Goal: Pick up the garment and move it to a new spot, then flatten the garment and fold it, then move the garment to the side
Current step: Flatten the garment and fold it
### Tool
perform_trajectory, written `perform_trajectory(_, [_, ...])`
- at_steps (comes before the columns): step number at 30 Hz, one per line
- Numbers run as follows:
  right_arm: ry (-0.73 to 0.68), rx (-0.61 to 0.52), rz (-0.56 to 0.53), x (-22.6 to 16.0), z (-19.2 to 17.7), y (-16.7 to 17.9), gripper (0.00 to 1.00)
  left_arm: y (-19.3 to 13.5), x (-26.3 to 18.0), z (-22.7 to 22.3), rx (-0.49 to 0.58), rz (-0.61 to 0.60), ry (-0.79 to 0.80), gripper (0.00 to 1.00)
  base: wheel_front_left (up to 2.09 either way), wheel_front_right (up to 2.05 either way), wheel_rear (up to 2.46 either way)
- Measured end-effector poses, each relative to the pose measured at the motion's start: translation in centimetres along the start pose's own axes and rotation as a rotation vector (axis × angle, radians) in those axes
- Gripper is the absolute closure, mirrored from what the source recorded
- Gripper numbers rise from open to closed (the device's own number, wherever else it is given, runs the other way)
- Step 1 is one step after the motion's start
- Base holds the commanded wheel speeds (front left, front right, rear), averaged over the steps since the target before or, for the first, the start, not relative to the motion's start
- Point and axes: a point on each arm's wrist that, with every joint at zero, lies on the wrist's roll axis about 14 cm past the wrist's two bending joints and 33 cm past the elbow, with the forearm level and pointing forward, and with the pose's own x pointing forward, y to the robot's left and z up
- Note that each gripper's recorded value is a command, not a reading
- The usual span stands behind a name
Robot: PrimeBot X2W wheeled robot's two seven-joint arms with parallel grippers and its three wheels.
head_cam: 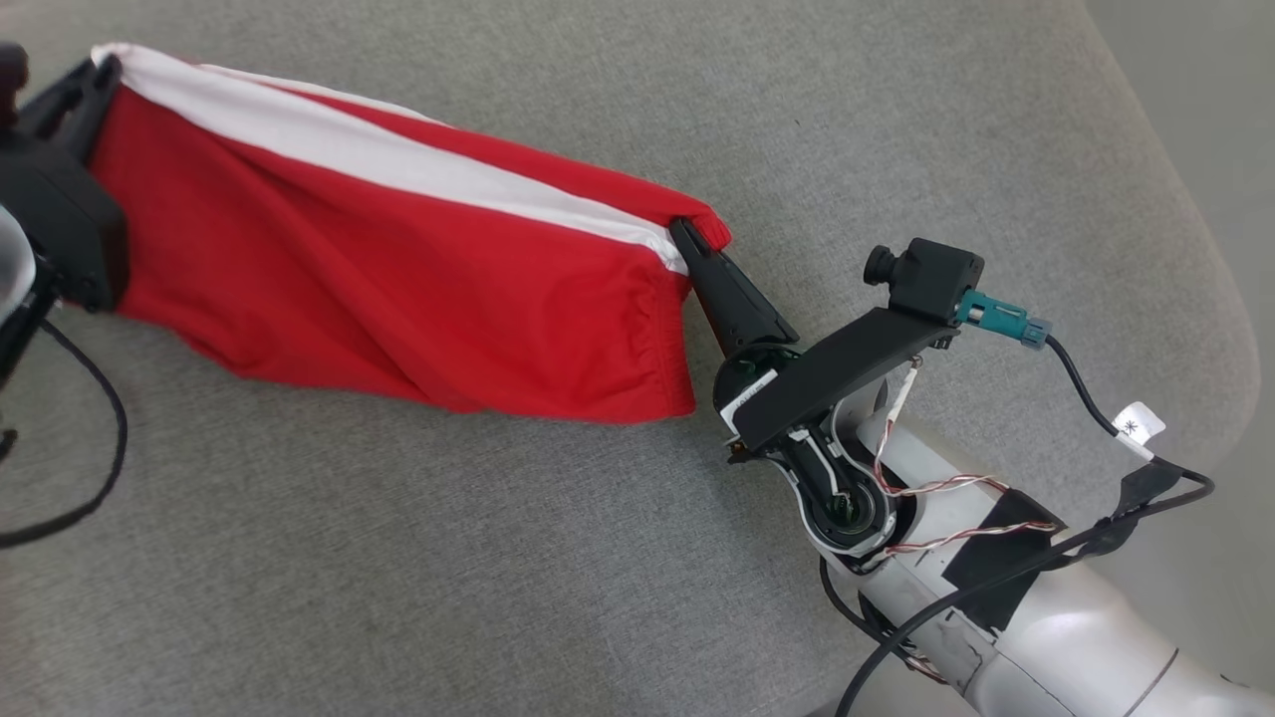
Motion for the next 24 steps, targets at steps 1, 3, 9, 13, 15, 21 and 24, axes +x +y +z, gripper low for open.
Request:
perform_trajectory(1, [-0.002,-0.001,-0.004,0.1,0.0,-0.2,1.0,-0.1,0.4,-0.1,0.002,-0.004,0.001,1.0,0.0,0.0,0.0])
perform_trajectory(3, [-0.005,-0.001,-0.016,0.2,0.0,-0.6,1.0,-0.2,1.0,-0.4,0.006,-0.012,0.009,1.0,0.0,0.0,0.0])
perform_trajectory(9, [0.003,-0.01,-0.031,0.7,-0.5,-1.2,1.0,-0.8,2.1,-2.0,0.017,-0.037,0.04,1.0,0.0,0.0,0.0])
perform_trajectory(13, [0.015,-0.016,-0.036,0.9,-0.9,-1.4,0.0,-0.9,2.1,-2.6,0.017,-0.038,0.048,0.0,0.0,0.0,0.0])
perform_trajectory(15, [0.024,-0.022,-0.036,0.9,-1.2,-1.4,0.0,-0.7,1.9,-2.8,0.014,-0.033,0.045,0.0,0.0,0.0,0.0])
perform_trajectory(21, [0.053,-0.091,-0.039,0.4,-1.5,-1.9,0.0,-0.9,1.0,-2.3,0.019,-0.027,0.022,0.0,0.0,0.0,0.0])
perform_trajectory(24, [0.086,-0.114,-0.039,-0.5,-2.2,-2.0,0.0,-1.2,0.3,-1.9,0.018,-0.029,0.013,0.0,0.0,0.0,0.0])
